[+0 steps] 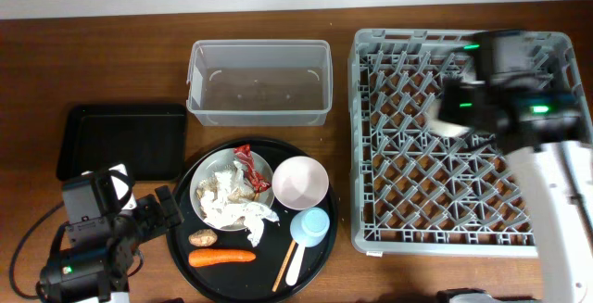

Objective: Sort waste into correct bins and load items into the dishwasher rack
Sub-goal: 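Carry the pink bowl into the dish rack's right side and release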

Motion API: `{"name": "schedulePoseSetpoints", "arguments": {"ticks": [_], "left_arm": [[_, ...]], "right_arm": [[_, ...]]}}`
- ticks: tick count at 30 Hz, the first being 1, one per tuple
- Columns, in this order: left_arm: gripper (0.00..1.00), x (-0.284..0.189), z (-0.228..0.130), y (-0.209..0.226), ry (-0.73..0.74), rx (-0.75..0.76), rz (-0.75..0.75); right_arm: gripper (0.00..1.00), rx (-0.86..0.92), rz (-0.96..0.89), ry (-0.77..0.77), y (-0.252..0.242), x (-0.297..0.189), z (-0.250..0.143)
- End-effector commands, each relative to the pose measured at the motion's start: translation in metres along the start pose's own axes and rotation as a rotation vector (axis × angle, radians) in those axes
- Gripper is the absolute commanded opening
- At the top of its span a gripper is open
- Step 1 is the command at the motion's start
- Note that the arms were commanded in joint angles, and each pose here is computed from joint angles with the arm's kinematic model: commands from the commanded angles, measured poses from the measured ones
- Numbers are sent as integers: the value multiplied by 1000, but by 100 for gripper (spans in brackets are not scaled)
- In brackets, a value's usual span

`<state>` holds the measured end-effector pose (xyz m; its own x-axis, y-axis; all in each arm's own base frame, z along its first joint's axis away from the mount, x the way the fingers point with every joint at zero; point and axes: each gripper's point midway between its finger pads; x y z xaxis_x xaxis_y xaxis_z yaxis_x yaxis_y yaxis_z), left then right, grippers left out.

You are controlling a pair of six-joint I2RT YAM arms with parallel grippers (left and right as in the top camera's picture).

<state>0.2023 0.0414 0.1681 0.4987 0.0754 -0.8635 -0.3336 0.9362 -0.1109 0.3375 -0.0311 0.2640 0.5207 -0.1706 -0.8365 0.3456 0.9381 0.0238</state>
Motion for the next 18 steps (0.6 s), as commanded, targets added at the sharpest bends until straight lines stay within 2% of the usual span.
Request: {"name": "schedulePoseSetpoints", "arguments": {"ticks": [1, 4, 8, 18], "left_arm": [[99, -5, 7, 1, -24, -13, 7], [99, -5, 7, 1, -24, -13, 7], [99, -5, 7, 1, -24, -13, 7], [99, -5, 7, 1, -24, -13, 7]], "right_arm": [[55, 215, -147, -17, -87, 0, 10], [55, 401, -270, -18, -163, 6, 10], [54, 544, -365, 58, -223, 25, -9], [50, 650, -441, 268, -261, 73, -57]]}}
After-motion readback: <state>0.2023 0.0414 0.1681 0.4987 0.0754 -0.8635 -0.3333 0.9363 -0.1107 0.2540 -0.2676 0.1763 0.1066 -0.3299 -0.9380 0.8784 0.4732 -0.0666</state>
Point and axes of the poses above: each gripper's point midway between its finger pads, its own x axis out along the fingers, its own y axis along the line the jaws close on, z = x × y, and after that the axes turned 1 degree about x, right-handed
